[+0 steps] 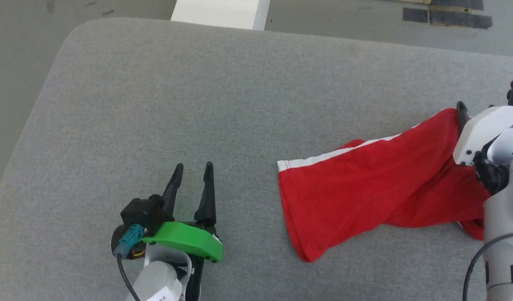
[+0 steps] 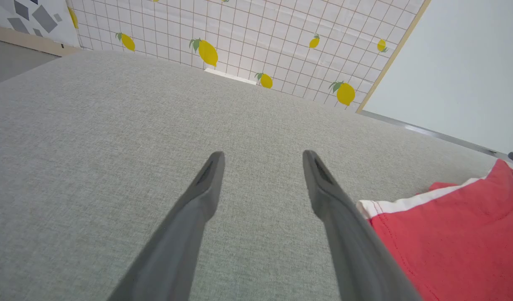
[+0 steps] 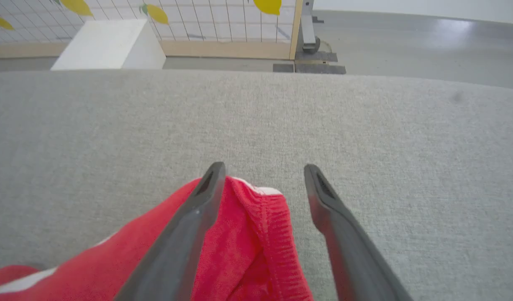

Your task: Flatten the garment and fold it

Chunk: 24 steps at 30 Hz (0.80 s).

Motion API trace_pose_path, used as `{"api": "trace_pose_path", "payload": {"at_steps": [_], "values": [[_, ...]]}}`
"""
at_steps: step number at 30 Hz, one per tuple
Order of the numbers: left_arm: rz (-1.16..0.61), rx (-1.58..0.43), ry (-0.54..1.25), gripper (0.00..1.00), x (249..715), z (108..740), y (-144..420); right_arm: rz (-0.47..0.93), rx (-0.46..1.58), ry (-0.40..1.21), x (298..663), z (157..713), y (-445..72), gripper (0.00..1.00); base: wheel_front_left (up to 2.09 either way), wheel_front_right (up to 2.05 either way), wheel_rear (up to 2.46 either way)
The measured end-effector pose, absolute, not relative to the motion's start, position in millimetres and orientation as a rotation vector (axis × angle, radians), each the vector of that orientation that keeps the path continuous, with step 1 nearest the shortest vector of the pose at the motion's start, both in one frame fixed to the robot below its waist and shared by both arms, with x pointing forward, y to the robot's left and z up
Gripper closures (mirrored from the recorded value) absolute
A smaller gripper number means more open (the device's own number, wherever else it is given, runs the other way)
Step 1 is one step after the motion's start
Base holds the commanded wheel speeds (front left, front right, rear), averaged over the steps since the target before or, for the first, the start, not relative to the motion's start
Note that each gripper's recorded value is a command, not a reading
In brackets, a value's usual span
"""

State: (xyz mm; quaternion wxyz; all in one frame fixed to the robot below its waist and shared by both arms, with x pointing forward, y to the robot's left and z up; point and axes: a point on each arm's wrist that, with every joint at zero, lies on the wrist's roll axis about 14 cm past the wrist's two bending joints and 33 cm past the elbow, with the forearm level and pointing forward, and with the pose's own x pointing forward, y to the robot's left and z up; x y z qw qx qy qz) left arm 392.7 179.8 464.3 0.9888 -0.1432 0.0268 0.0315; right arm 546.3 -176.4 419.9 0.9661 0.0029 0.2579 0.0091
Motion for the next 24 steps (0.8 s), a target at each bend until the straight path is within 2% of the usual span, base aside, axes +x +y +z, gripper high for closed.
{"api": "trace_pose_path", "payload": {"at_steps": [6, 13, 18, 20, 24], "values": [[0.005, -0.302, 0.009, 0.0, 393, 482, 163, 0.011, 0.096, 0.327, 519, 453, -181, 0.0, 0.0, 0.0, 0.0], [-0.123, -0.328, 0.081, 0.0, 401, 487, 122, -0.041, 0.145, 0.276, 465, 462, -208, 0.0, 0.0, 0.0, 0.0], [-0.299, -0.262, 0.272, 0.0, 420, 480, 72, -0.061, 0.148, 0.271, 445, 471, -219, 0.0, 0.0, 0.0, 0.0], [-0.352, -0.207, 0.408, 0.0, 424, 466, 56, -0.071, 0.146, 0.26, 442, 477, -224, 0.0, 0.0, 0.0, 0.0], [-0.347, -0.123, 0.607, 0.0, 425, 437, 53, -0.078, 0.159, 0.255, 438, 480, -228, 0.0, 0.0, 0.0, 0.0]]}}
